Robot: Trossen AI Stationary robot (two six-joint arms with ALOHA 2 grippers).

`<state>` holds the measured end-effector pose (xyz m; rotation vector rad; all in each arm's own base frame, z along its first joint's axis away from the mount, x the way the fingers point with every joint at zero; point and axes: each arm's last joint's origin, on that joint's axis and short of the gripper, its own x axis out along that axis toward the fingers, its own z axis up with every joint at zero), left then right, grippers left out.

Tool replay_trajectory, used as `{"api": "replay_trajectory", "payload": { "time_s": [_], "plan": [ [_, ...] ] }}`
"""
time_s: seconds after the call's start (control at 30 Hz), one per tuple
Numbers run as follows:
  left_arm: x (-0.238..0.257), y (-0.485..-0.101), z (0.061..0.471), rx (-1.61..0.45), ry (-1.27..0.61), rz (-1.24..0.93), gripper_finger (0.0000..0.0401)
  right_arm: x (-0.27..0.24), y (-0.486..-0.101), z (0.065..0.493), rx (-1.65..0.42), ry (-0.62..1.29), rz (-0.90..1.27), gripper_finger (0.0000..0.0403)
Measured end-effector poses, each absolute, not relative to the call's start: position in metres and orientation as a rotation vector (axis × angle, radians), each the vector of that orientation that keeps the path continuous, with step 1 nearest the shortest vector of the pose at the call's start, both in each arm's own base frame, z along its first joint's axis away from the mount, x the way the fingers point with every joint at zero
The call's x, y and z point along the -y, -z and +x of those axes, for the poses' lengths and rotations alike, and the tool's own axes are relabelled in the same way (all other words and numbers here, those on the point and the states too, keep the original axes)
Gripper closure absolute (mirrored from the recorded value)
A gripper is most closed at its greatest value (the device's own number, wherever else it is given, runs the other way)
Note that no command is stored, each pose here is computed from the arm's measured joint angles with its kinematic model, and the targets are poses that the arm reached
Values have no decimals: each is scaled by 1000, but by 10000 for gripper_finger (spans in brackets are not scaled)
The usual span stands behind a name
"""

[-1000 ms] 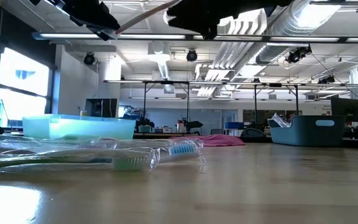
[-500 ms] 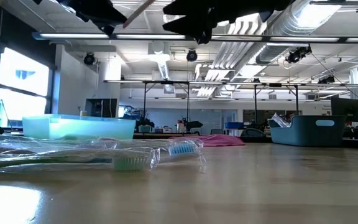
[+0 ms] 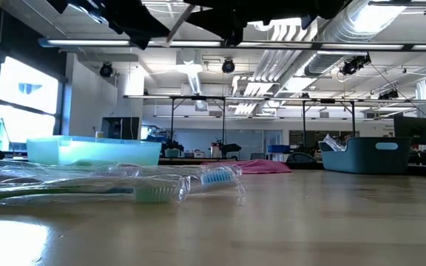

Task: Pick & Place Toothbrushes
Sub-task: Put the orange toothbrush to the transparent bin

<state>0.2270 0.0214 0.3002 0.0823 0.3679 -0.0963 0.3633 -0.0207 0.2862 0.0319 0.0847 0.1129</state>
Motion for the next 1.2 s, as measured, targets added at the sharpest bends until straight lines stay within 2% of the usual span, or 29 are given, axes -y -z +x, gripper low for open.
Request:
{"api": "replay_trajectory", "payload": {
  "time_s": [0.1, 0.2, 0.43, 0.7, 1.2],
  "plan": [
    [-22, -296, 234, -368, 95, 83, 401, 21, -286, 363, -86, -118, 32, 177],
    [-23, -296, 237, -357, 96, 93, 401, 21, -284, 363, -109, -117, 35, 199],
    [-23, -302, 238, -298, 93, 106, 401, 21, -282, 363, -129, -116, 38, 292],
    [-23, -301, 239, -300, 97, 108, 401, 21, -282, 363, -128, -110, 37, 379],
    [-23, -300, 239, -315, 68, 104, 397, 21, -280, 363, -144, -98, 46, 384]
  ]
}}
